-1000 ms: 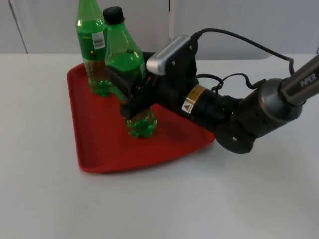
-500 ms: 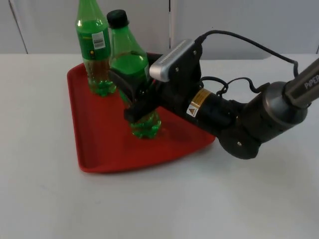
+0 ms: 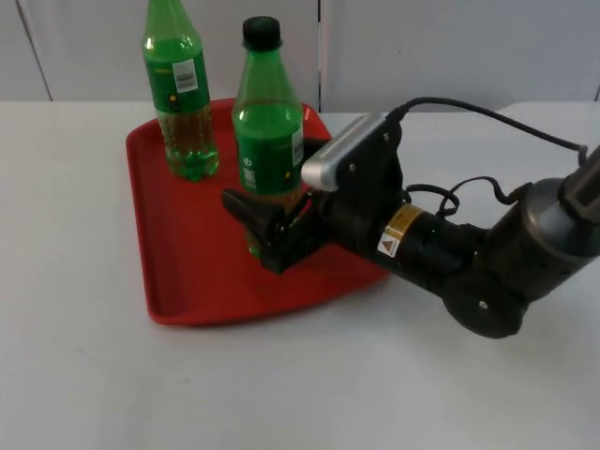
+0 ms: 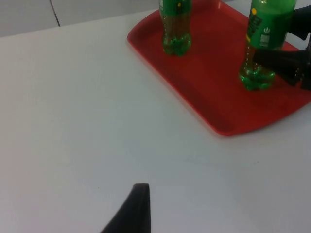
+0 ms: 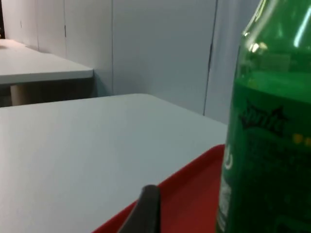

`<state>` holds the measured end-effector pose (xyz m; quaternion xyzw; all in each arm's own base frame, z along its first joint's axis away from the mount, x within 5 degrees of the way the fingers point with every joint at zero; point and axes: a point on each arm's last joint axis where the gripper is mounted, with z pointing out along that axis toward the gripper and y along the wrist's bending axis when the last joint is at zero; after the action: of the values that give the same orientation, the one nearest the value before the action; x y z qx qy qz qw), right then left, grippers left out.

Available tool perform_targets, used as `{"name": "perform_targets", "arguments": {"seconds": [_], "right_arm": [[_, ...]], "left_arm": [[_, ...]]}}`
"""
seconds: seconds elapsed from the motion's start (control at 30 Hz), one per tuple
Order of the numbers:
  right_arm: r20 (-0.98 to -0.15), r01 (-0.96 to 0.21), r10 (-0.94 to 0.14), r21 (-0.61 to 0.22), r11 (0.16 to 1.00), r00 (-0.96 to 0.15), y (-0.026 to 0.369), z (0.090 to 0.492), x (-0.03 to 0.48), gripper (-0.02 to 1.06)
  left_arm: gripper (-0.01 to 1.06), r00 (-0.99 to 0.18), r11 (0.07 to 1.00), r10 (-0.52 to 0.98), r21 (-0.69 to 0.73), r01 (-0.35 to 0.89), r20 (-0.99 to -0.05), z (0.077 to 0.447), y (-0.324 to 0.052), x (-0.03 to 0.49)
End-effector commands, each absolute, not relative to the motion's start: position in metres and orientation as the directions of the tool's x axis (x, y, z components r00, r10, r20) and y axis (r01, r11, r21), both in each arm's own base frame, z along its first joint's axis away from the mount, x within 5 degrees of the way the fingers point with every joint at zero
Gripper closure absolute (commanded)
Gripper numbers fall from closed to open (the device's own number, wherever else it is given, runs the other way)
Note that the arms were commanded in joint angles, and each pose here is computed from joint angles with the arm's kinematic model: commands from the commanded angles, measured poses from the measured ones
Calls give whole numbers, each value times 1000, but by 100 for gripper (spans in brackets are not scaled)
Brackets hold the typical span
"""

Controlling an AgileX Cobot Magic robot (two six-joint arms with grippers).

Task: Place the bottle upright on the tray.

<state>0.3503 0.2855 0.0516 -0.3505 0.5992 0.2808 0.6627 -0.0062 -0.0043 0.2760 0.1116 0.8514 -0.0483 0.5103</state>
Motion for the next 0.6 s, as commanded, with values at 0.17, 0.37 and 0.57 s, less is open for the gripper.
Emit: {"name": "perform_targets", "arguments": {"seconds": [0.17, 0.37, 0.57], "right_arm": [[-993, -796, -82, -119, 594, 87, 266, 69, 325, 19], [-996, -781, -87, -74, 620, 26, 256, 83, 316, 19], [-988, -774, -120, -2, 633, -95, 247, 92, 304, 19]], "left_arm": [[0, -453, 971, 137, 29, 237, -881, 275, -4, -6], [0, -453, 971, 137, 29, 237, -881, 275, -4, -6], [0, -453, 971, 137, 29, 237, -881, 275, -4, -6]]}}
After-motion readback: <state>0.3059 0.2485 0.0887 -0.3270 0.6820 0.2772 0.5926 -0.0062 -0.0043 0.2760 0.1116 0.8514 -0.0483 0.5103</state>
